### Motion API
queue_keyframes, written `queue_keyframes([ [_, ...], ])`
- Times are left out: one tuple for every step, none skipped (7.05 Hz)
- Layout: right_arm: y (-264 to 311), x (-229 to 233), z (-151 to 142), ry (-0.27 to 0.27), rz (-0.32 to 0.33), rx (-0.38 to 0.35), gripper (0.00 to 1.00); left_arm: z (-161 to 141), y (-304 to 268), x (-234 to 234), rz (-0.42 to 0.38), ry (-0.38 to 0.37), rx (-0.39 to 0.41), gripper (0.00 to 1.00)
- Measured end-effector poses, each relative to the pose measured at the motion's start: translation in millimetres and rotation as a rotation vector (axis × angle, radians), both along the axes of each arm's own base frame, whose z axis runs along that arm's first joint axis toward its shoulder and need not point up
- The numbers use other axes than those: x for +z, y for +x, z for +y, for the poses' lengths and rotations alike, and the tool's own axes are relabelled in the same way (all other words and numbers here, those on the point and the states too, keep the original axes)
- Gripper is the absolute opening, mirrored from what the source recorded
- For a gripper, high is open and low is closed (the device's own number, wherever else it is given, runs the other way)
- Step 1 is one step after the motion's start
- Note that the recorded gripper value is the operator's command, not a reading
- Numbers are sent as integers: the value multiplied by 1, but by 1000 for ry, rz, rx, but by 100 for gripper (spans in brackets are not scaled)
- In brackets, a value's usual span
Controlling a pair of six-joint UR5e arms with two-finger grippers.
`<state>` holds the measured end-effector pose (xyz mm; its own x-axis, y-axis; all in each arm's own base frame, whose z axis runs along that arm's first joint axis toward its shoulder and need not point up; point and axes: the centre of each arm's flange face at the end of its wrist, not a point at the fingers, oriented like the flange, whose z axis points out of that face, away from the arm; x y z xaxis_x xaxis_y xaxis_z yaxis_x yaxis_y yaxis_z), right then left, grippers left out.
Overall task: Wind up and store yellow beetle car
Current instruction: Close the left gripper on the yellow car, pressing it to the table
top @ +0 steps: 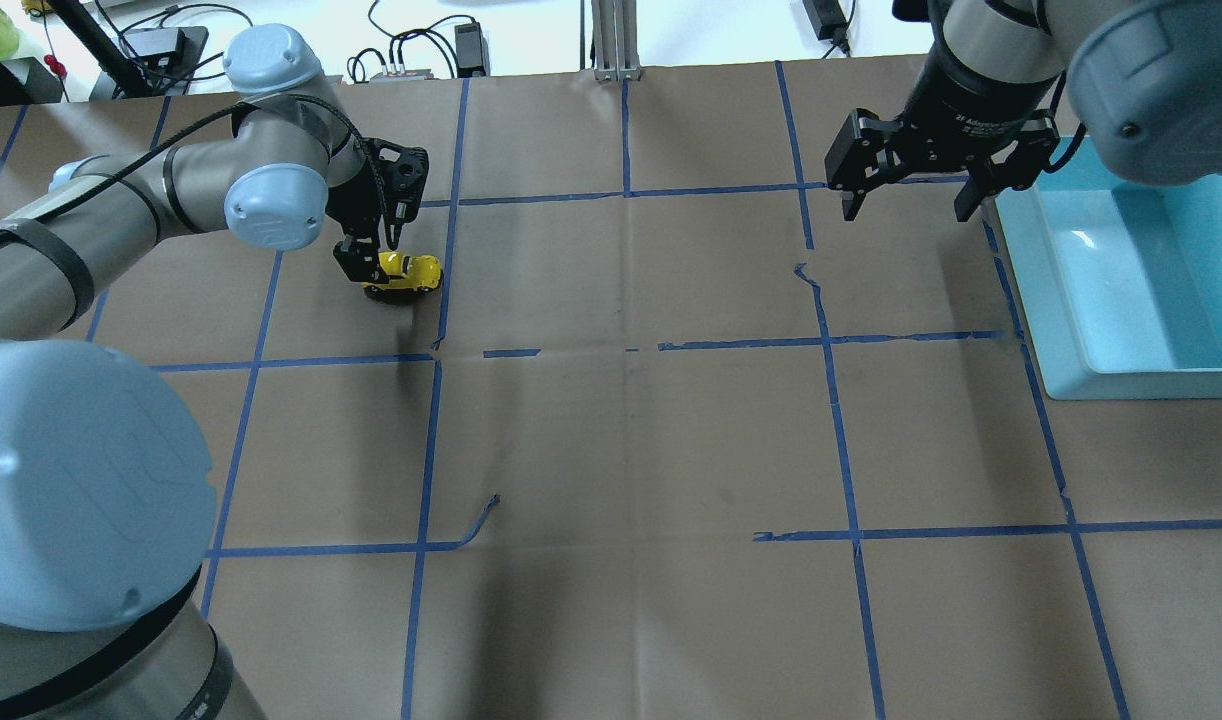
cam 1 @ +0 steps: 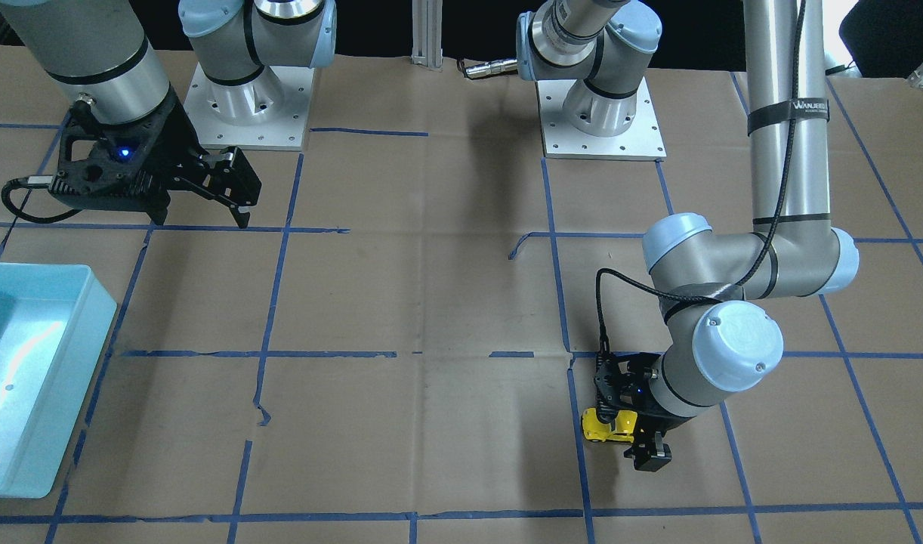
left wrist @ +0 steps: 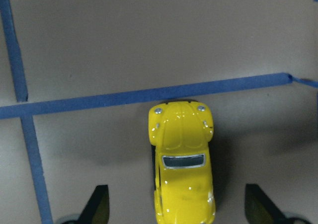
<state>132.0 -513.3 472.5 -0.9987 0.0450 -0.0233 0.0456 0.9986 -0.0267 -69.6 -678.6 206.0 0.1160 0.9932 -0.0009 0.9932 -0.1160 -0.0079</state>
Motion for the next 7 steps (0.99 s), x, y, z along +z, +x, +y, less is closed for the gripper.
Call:
queue_keyframes([
  [0, -1, 1, 5, 0, -1, 100, 1, 2, -6, 3, 9, -2, 57],
  [0, -3, 3, 12, 1, -3, 100, 1, 3, -9, 4, 12, -4, 33],
  [-1, -2, 3, 12, 3, -4, 100, 1, 3, -11, 4, 9, -4, 12],
  [-2, -2, 3, 11, 4, -4, 100, 2, 3, -11, 4, 6, -4, 2],
  [-2, -3, 1, 10, 4, -3, 100, 2, 2, -10, 5, 2, -6, 0],
  [-2, -6, -1, 11, 1, -3, 100, 3, 1, -6, 7, -5, -8, 0],
  [-2, -7, -3, 11, -1, -5, 100, 3, -2, -1, 26, -15, -10, 0],
])
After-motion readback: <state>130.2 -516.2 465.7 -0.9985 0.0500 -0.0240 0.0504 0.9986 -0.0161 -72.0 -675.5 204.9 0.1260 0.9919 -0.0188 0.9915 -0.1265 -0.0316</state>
